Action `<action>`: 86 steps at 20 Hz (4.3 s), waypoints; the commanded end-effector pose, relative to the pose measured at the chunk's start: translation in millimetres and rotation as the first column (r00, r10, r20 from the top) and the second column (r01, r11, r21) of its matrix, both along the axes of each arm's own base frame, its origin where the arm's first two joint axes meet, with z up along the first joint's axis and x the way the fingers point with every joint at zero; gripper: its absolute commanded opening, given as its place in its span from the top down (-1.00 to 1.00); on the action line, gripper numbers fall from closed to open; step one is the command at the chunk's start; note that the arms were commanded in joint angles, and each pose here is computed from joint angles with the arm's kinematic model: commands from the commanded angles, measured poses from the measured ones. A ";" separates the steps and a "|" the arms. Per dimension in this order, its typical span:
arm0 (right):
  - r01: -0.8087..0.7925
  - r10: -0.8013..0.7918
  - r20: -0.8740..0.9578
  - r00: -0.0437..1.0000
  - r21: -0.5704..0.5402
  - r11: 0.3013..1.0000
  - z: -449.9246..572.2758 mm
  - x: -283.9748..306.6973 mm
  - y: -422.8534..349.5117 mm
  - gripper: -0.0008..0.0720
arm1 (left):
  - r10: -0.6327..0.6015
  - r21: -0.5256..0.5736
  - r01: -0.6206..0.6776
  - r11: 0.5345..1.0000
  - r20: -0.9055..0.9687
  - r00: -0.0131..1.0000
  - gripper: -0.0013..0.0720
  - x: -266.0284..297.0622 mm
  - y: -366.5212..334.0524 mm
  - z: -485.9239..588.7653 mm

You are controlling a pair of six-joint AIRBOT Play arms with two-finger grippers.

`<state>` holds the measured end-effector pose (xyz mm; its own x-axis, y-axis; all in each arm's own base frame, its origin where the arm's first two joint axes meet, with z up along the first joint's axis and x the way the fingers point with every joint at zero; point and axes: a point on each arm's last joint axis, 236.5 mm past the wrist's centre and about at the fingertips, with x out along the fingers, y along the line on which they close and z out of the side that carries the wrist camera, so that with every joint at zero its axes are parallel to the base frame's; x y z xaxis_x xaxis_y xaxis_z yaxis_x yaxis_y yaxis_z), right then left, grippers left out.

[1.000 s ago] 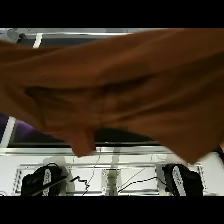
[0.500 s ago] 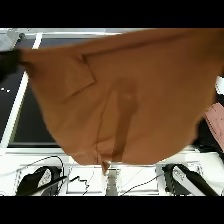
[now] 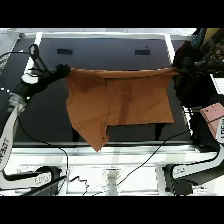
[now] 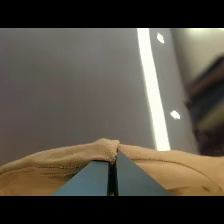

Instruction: Fold the clothes and pants, and hang the long-sleeved shirts on hangers.

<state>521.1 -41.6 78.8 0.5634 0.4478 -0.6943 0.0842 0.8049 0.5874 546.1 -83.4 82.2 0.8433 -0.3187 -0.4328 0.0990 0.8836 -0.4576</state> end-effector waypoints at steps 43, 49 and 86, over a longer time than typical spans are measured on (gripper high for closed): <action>0.035 -0.007 -0.510 0.860 0.044 0.998 -174.0 -231.5 -37.3 -0.26 | -0.228 -0.182 0.139 0.973 -0.695 0.682 -0.56 -284.2 28.3 -105.1; 0.144 -0.022 -0.469 0.883 0.225 0.964 -197.6 -196.3 -16.4 -0.26 | -0.239 -0.226 0.109 0.968 -0.698 0.675 -0.56 -289.2 20.1 -114.3; -0.016 0.130 -0.341 0.931 0.318 0.948 -170.4 -194.0 7.1 0.95 | -0.342 -0.222 0.261 0.939 -0.665 0.664 0.93 -325.8 -80.4 -194.2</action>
